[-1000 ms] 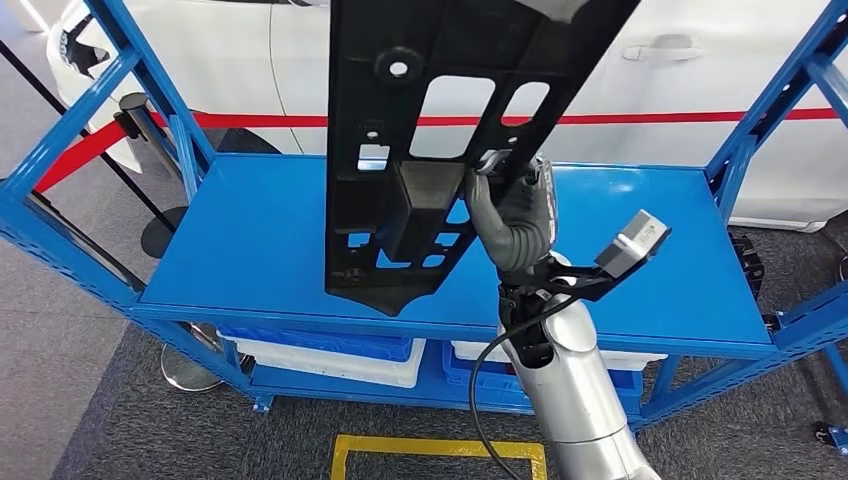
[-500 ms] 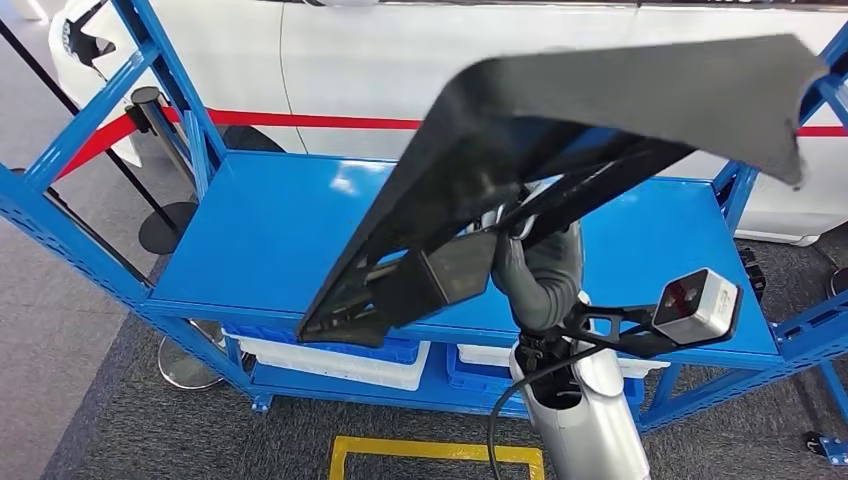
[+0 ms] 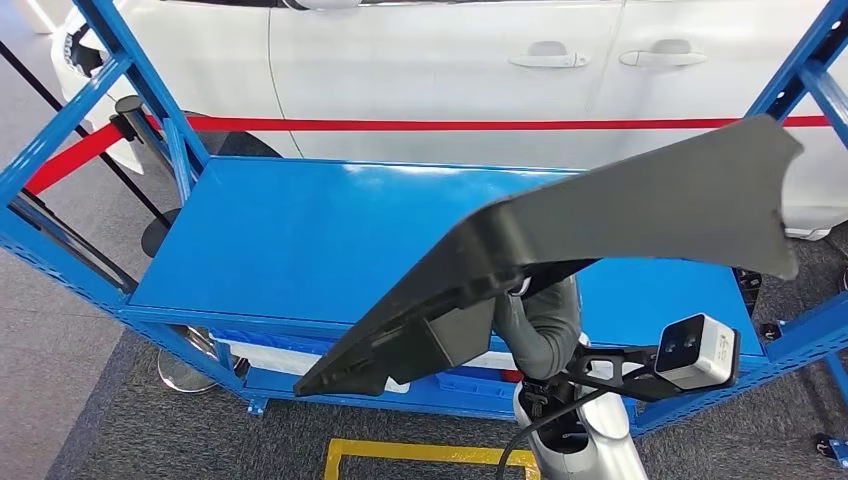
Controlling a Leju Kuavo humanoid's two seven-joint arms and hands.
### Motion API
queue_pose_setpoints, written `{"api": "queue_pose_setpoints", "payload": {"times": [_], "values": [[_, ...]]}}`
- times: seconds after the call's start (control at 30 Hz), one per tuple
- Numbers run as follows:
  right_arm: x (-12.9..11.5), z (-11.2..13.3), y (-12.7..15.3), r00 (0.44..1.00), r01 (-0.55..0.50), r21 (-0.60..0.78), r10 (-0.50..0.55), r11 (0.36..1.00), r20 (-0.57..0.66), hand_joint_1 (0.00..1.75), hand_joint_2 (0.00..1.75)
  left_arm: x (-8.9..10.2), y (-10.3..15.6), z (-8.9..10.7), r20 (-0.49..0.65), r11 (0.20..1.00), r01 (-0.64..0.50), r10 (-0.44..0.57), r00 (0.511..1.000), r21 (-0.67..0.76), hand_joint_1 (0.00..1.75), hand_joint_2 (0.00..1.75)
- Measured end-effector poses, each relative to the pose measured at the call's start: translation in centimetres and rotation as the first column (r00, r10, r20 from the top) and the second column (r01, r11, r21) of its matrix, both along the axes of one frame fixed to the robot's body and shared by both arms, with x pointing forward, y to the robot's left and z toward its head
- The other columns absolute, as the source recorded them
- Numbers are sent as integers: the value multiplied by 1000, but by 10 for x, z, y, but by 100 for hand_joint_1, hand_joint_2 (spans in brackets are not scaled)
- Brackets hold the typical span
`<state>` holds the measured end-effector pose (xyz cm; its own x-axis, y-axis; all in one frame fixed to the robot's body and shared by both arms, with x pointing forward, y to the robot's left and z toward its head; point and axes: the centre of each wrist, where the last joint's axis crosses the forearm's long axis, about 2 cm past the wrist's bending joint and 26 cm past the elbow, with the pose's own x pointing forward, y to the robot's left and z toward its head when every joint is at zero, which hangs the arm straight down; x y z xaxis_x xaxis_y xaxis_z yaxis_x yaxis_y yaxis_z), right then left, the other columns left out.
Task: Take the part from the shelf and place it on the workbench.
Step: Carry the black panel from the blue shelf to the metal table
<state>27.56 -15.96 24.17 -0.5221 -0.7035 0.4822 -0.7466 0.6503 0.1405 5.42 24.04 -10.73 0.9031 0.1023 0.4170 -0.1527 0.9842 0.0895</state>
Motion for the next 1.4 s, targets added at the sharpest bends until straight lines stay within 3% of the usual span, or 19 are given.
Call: {"api": "queue_pose_setpoints", "payload": {"times": [1.4], "values": [[-4,-5,-7,1000,9,-10,-10,1000,-23,175,175,4,7,0,40,1000,-13,14,999,-24,0,175]]}}
